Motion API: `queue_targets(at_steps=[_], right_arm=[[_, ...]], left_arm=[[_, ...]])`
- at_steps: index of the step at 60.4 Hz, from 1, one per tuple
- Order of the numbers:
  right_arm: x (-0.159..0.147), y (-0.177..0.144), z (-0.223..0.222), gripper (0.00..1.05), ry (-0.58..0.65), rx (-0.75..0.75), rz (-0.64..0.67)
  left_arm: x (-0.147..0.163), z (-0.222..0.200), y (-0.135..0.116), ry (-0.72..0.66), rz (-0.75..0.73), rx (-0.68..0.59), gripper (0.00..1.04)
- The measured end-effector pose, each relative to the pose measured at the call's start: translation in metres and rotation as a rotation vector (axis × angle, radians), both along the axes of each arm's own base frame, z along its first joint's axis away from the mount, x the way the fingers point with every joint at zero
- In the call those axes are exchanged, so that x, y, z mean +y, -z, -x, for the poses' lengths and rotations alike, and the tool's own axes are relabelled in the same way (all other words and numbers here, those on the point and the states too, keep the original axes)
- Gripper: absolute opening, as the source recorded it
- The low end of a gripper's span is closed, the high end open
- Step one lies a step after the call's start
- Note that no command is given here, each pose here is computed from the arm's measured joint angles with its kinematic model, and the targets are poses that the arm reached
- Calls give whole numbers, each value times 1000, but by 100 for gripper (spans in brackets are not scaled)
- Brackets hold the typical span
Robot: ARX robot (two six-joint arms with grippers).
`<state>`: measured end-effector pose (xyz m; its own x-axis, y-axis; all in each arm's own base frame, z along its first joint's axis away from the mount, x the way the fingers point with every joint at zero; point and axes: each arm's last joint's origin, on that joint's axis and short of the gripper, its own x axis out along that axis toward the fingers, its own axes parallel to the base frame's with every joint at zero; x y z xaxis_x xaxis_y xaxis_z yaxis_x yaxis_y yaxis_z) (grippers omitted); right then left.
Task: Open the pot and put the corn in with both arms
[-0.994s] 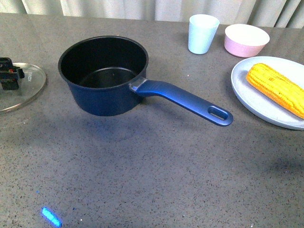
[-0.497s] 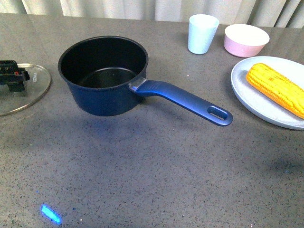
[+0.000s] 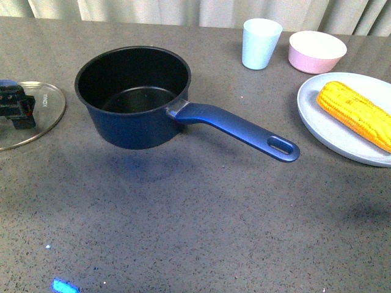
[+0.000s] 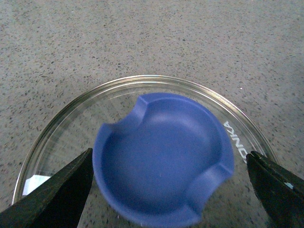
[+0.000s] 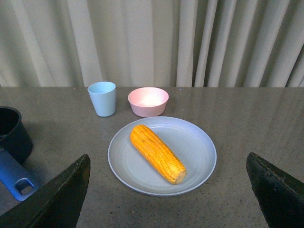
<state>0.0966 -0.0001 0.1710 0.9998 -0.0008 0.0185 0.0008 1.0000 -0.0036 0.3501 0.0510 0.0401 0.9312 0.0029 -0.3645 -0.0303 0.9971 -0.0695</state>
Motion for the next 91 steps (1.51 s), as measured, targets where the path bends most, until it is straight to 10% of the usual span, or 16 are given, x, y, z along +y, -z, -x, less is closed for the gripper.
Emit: queue_targets(at_steps=[26, 41, 57, 91], right_arm=[[0, 0, 0, 96, 0, 0, 0], [0, 0, 0, 96, 0, 0, 0], [0, 0, 0, 96, 0, 0, 0], [0, 0, 0, 96, 0, 0, 0]], left_arm=[[10, 59, -65, -17, 38, -76, 93], [-12, 101, -89, 8, -51, -343, 47], [-30, 144, -102, 13, -60, -354, 2], [-51, 197, -125, 13, -66, -367, 2]])
